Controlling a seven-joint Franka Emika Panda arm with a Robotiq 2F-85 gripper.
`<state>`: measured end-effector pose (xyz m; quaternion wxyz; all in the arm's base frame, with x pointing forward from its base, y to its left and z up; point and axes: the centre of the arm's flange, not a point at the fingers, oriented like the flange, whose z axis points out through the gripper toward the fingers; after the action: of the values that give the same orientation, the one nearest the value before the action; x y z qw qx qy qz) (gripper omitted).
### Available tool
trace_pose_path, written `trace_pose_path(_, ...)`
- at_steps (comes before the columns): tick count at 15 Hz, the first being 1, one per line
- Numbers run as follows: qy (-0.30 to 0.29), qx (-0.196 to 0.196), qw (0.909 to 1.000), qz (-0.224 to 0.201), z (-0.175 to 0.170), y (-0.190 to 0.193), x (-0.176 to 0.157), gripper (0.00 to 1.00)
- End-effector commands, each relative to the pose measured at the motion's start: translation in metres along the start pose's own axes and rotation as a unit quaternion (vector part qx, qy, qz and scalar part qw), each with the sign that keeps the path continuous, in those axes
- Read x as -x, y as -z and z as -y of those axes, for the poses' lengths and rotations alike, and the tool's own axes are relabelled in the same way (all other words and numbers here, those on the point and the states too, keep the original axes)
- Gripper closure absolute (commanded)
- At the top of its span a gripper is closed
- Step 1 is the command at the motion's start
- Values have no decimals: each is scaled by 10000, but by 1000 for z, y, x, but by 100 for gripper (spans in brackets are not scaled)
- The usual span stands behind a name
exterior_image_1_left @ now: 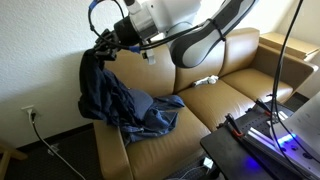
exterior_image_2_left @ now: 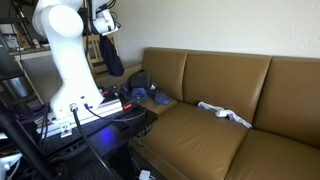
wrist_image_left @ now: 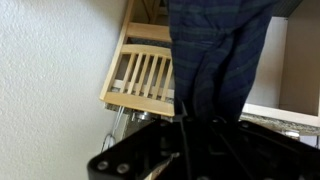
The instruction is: Move the black cloth to the armrest of the chair
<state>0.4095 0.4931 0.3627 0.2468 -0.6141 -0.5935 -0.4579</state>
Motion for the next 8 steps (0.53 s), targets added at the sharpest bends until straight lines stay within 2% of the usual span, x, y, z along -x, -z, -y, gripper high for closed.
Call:
trace_pose_path(1, 96, 112, 9976, -683, -2, -86, 17, 99)
trace_pose_path(5, 20, 265, 9948, -980, -17, -147, 24, 99)
trace_pose_path(8, -253, 246, 9956, -863, -16, -191, 52, 99)
